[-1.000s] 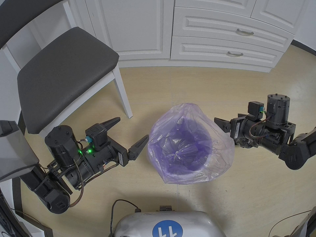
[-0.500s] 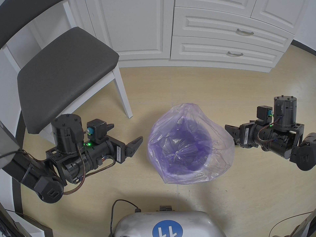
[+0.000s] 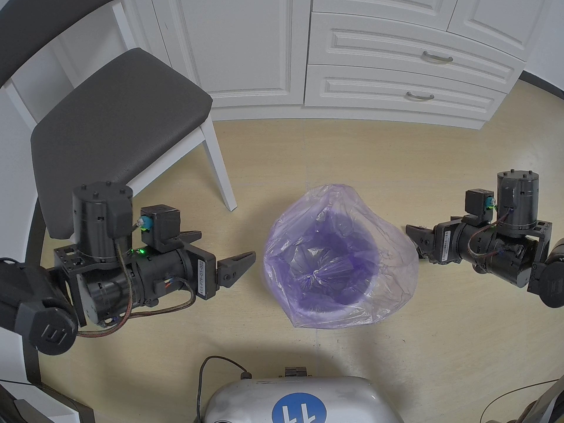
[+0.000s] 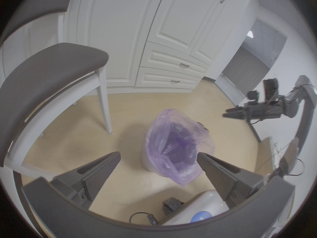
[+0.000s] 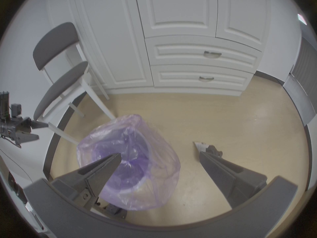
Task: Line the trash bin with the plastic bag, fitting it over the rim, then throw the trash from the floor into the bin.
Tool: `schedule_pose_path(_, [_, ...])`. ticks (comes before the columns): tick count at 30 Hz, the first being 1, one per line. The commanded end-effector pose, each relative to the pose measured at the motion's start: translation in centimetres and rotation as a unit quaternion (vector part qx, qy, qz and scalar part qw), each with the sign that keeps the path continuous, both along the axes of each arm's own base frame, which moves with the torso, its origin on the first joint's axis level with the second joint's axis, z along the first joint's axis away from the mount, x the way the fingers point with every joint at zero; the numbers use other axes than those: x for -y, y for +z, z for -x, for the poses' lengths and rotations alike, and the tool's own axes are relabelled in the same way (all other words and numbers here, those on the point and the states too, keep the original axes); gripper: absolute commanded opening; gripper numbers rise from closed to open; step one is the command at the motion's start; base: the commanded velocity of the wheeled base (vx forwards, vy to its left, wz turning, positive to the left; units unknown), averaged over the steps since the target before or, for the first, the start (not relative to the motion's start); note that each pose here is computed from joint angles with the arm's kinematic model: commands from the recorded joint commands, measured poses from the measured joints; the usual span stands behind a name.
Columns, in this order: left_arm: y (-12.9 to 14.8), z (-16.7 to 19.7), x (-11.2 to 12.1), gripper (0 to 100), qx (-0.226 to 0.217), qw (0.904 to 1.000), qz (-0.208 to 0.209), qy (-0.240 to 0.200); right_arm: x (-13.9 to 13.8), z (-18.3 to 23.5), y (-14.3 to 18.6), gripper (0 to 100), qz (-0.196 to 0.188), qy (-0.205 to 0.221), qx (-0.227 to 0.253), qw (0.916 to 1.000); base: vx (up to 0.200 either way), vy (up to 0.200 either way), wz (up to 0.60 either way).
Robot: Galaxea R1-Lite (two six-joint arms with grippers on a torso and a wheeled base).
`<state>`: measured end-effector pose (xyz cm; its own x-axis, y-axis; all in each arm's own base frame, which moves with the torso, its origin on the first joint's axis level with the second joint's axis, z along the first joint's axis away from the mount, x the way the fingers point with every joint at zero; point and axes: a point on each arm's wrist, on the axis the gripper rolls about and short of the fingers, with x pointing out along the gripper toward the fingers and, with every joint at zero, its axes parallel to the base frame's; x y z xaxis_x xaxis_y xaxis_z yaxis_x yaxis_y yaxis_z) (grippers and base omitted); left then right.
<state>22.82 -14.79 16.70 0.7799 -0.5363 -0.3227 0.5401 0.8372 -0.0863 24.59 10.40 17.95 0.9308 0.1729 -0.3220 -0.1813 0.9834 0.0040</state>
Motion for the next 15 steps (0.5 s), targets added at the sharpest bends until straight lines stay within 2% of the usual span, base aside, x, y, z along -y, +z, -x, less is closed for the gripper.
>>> schedule_pose_path(1, [2.6, 3.1, -1.2, 100, 0.025, 0.9965, 0.045, -0.066, -1.8, 0.9, 1.1, 100, -0.022, -0.005, -0.053, 0.9983, 0.000, 0.000, 0.00])
schedule_pose_path(3, [2.7, 3.0, -1.3, 100, 0.035, 0.9960, 0.051, -0.064, -2.2, 0.5, 1.7, 100, -0.043, -0.012, -0.061, 0.9972, 0.000, 0.000, 0.00])
schedule_pose_path(6, [2.8, 2.6, -1.0, 100, 0.036, 0.9960, 0.052, -0.063, -2.8, -0.5, 2.3, 100, -0.049, -0.008, -0.059, 0.9971, 0.000, 0.000, 0.00])
schedule_pose_path(10, [3.1, 1.7, -0.2, 100, 0.020, 0.9950, 0.079, -0.057, -3.8, -1.9, 0.8, 100, -0.036, -0.011, -0.071, 0.9968, 0.000, 0.000, 0.00])
schedule_pose_path(13, [4.4, 1.4, 0.4, 100, 0.013, 0.9920, 0.118, -0.044, -3.8, -2.0, 1.5, 100, -0.051, -0.006, -0.045, 0.9977, 0.000, 0.000, 0.00])
schedule_pose_path(15, [5.4, 0.5, 1.1, 100, 0.023, 0.9908, 0.128, -0.037, -3.5, -1.9, 1.8, 100, -0.058, -0.007, -0.034, 0.9977, 0.000, 0.000, 0.00])
